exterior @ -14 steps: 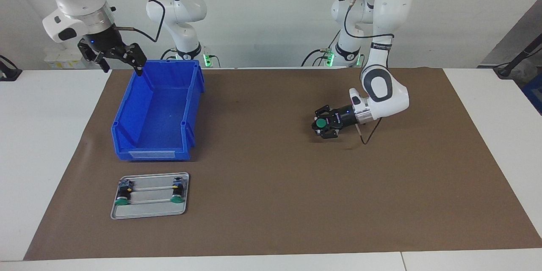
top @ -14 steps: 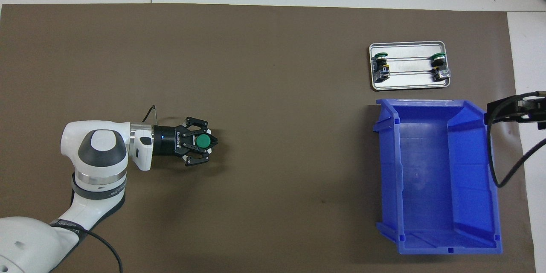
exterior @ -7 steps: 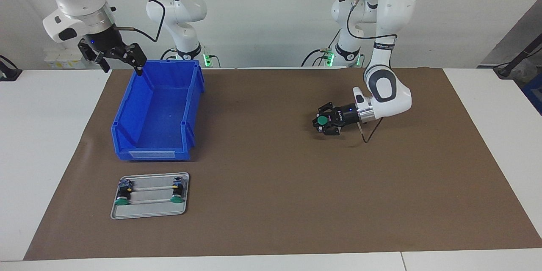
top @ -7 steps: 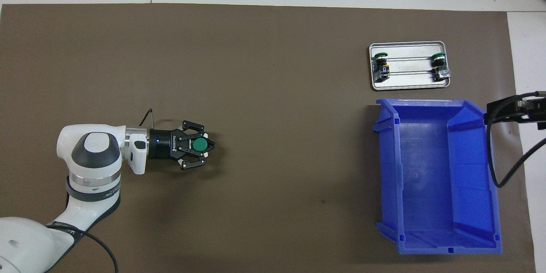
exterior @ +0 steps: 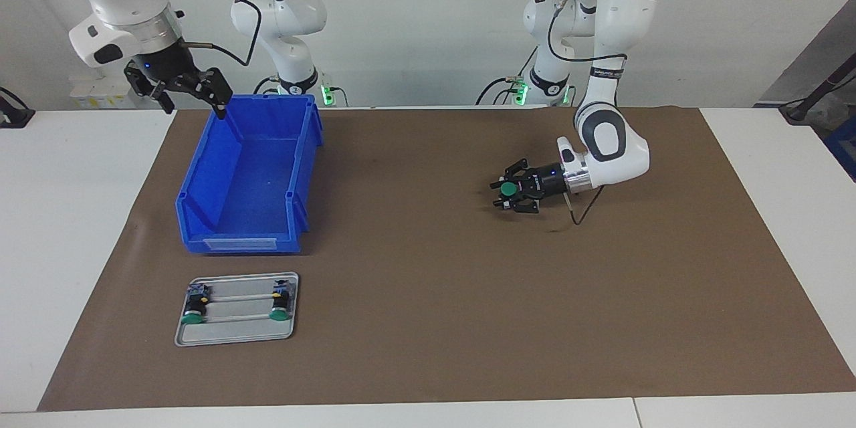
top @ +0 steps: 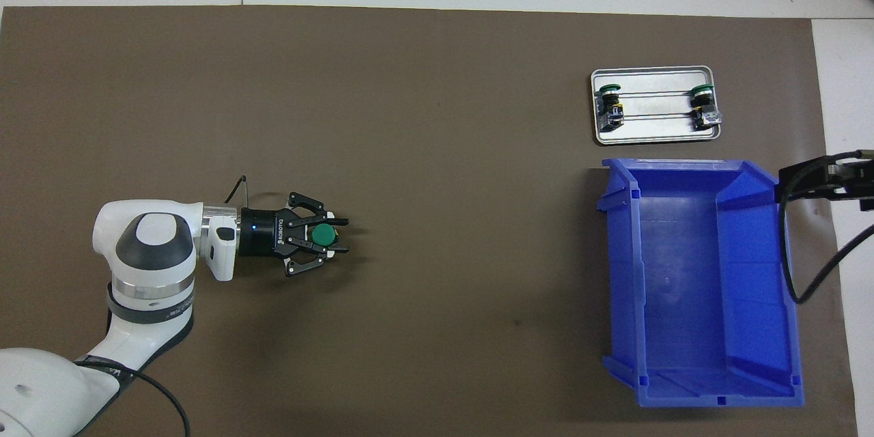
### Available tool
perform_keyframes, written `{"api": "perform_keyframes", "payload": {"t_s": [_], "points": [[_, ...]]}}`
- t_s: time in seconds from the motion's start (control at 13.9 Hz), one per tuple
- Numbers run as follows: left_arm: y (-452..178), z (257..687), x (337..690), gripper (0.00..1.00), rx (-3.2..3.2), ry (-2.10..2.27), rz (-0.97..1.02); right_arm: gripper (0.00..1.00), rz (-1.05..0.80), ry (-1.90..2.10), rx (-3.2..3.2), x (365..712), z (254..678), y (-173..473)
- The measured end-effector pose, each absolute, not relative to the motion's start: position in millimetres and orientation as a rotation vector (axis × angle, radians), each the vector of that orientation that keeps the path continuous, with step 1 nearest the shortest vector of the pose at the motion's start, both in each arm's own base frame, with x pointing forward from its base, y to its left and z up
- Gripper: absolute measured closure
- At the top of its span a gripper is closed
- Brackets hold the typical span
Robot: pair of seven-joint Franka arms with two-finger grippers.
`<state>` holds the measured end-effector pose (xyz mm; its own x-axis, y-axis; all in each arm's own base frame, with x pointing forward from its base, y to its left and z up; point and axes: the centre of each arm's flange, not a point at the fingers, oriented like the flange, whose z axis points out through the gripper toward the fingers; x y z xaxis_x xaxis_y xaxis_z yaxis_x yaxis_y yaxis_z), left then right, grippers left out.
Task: Place and press button with both arms
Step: 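Press down on the green button with the left gripper, then lift the left gripper up off the green button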
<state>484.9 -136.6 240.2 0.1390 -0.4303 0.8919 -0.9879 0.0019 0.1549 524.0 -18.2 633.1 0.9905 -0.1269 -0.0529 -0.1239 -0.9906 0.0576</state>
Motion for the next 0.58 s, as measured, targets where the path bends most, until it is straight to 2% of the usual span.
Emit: {"api": "perform_keyframes", "payload": {"t_s": [0.07,0.29,0.36,0.43,0.5,0.58], "points": [[-136.8,239.4,482.7,0.39,1.556,-1.413,0.820,0.00,-0.088,-0.194,3.080,523.9,632.9,-18.3],[-130.0,240.0,475.4,0.34,1.530,-1.375,0.818,0.00,-0.090,-0.194,3.080,523.6,632.2,-18.3],[-127.3,240.4,473.9,0.30,1.528,-1.367,0.820,0.00,-0.090,-0.194,3.080,523.4,632.3,-18.3],[-124.8,241.0,473.0,0.30,1.529,-1.362,0.822,0.00,-0.090,-0.194,3.080,523.2,632.5,-18.3],[-122.7,241.7,472.6,0.24,1.532,-1.359,0.825,0.00,-0.089,-0.194,3.080,523.1,632.7,-18.3],[-121.3,242.6,473.0,0.23,1.534,-1.358,0.829,0.00,-0.089,-0.194,3.080,523.0,632.8,-18.3]]}}
